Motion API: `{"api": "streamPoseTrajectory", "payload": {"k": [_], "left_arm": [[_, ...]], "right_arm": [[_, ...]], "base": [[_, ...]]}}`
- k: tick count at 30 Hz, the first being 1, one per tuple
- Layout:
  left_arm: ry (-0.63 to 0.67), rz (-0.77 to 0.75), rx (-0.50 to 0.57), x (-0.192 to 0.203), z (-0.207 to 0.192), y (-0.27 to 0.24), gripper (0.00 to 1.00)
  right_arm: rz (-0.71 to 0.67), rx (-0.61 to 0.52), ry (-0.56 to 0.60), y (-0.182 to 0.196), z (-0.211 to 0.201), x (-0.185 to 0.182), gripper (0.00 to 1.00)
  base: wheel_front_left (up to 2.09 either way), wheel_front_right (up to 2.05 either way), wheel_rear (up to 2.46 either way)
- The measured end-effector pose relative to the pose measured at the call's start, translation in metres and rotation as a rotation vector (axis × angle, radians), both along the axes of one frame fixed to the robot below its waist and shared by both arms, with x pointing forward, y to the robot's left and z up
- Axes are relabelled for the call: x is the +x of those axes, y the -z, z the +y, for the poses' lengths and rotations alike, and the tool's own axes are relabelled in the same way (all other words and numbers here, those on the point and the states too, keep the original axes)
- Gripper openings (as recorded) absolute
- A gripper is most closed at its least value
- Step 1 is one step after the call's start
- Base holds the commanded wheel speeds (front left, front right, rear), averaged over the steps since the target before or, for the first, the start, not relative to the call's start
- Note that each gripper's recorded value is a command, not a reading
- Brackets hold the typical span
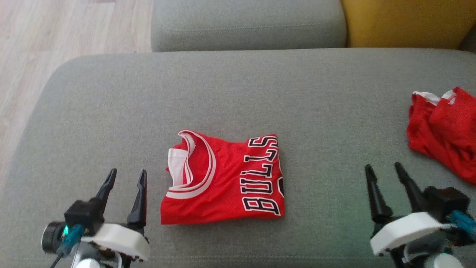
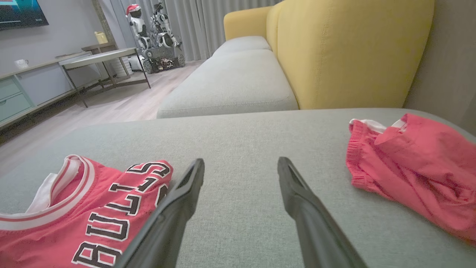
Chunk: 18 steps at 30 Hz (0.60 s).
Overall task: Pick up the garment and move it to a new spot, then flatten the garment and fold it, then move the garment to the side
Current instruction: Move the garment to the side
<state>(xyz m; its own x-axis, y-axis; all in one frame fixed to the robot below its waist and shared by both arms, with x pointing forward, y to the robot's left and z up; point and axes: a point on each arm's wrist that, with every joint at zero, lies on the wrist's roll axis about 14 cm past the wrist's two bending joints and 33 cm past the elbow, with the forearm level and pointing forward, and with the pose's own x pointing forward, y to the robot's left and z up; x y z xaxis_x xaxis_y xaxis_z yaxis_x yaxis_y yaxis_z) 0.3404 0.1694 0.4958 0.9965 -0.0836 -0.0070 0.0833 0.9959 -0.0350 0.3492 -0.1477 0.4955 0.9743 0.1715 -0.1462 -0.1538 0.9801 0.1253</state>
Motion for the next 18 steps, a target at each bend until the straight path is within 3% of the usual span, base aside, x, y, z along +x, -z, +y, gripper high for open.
{"api": "streamPoseTrajectory", "payload": {"k": [5, 11, 18], "left_arm": [[-0.001, -0.009, 0.0, 0.01, 0.001, -0.003, 1.0], [0.006, -0.055, -0.007, 0.031, 0.001, -0.015, 1.0], [-0.016, -0.011, -0.012, 0.04, 0.01, 0.003, 1.0]], "right_arm": [[0.067, 0.005, -0.066, 0.02, 0.023, 0.009, 1.0], [0.171, 0.026, -0.22, 0.053, 0.075, 0.028, 1.0], [0.344, 0.057, -0.396, 0.105, 0.135, 0.032, 1.0]], "base": [[0.0, 0.0, 0.0], [0.0, 0.0, 0.0], [0.0, 0.0, 0.0]]}}
